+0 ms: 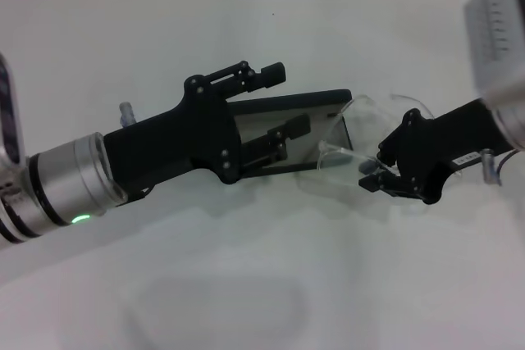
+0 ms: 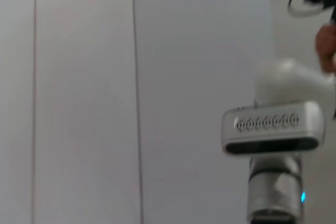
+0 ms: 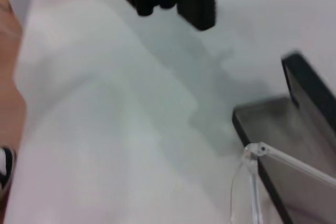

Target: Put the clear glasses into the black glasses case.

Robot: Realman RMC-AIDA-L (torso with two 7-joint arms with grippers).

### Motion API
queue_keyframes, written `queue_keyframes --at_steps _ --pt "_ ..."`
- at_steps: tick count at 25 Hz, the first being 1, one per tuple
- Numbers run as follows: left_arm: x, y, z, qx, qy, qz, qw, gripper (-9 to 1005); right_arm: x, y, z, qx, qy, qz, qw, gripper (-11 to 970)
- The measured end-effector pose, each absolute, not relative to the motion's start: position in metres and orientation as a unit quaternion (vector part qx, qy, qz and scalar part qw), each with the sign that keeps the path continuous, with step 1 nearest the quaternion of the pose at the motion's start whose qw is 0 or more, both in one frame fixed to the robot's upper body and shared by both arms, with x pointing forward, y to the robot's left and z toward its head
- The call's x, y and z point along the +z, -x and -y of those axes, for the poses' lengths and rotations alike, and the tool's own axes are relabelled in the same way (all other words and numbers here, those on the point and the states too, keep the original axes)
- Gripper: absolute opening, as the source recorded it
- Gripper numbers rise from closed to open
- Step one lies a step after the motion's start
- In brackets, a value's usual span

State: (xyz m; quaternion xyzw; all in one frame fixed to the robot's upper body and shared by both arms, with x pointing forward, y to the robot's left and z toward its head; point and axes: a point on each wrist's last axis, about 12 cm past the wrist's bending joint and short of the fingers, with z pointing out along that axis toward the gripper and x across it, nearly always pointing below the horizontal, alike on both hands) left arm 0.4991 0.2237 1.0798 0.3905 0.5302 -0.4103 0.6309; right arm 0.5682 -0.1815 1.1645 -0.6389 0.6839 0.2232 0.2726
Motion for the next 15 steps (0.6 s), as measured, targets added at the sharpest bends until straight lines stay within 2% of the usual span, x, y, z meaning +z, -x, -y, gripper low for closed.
queue_keyframes --at_steps 15 --pt "1.088 -0.489 -0.219 -0.473 -0.395 -0.48 0.624 614 1.128 -0.532 0.212 0.278 0.701 -0.455 0.474 127"
